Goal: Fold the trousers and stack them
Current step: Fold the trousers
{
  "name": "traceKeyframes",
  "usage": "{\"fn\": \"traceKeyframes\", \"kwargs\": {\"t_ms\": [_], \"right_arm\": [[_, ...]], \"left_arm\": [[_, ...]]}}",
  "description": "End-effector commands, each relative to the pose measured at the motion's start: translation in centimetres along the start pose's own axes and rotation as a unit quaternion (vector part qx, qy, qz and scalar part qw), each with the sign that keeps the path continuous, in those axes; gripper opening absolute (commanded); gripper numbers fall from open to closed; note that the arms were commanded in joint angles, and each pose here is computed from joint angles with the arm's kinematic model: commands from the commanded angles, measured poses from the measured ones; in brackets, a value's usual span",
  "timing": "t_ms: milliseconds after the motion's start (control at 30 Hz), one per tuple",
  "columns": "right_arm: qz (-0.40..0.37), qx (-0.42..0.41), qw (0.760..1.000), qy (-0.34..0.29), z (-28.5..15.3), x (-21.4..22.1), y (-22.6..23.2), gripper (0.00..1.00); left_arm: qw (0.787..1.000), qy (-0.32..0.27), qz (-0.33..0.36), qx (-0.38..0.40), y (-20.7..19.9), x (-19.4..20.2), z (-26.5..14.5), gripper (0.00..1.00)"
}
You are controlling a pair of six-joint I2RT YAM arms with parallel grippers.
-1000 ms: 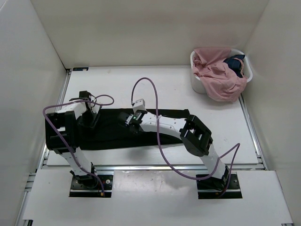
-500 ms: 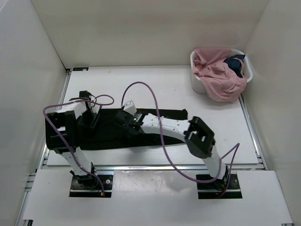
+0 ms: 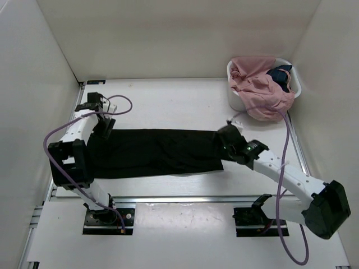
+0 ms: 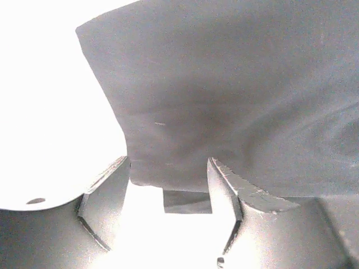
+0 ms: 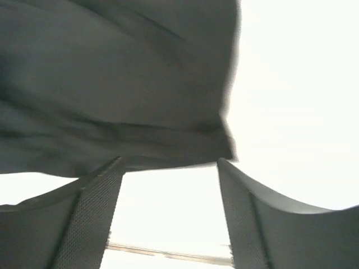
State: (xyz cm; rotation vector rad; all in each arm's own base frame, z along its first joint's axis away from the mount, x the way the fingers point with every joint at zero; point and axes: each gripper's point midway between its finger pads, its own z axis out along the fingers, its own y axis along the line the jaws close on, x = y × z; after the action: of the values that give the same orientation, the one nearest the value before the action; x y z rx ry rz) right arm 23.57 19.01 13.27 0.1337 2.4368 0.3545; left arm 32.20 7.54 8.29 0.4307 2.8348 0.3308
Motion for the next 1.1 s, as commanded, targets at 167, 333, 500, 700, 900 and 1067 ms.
{"fn": "traceKeyframes", "kwargs": {"t_ms": [167,333,500,700,900,1067], "right_arm": [[0.117,-0.071,0.988,0.068,3.3,4.6,-4.8,0.72],[0.139,-0.120,0.981,0.061,4.3,4.4,-4.5,0.74],[0.155,-0.144,0.974,0.077,4.5,6.1,-4.2,0.74],[0.178,-0.125,0.970,0.109,5.9,8.6,-5.4,0.68],[0.194,-0.118,0.963,0.142,6.2,10.2,-6.0,0.17],[0.181,-0.127,0.961,0.169,2.9,10.6,-5.5,0.00]], "left_arm": [[0.980,-0.163,0.075,0.088,-4.4,-10.2,-10.0,0.78],[0.955,-0.119,0.148,0.226,-15.3,-10.6,-8.3,0.78],[0.938,-0.068,0.167,0.296,-21.0,-10.1,-5.2,0.78],[0.929,-0.052,0.172,0.323,-23.8,-11.5,-3.2,0.80],[0.930,-0.033,0.166,0.325,-24.8,-11.5,-0.9,0.40],[0.934,-0.027,0.162,0.317,-24.4,-10.4,-1.5,0.15]]}}
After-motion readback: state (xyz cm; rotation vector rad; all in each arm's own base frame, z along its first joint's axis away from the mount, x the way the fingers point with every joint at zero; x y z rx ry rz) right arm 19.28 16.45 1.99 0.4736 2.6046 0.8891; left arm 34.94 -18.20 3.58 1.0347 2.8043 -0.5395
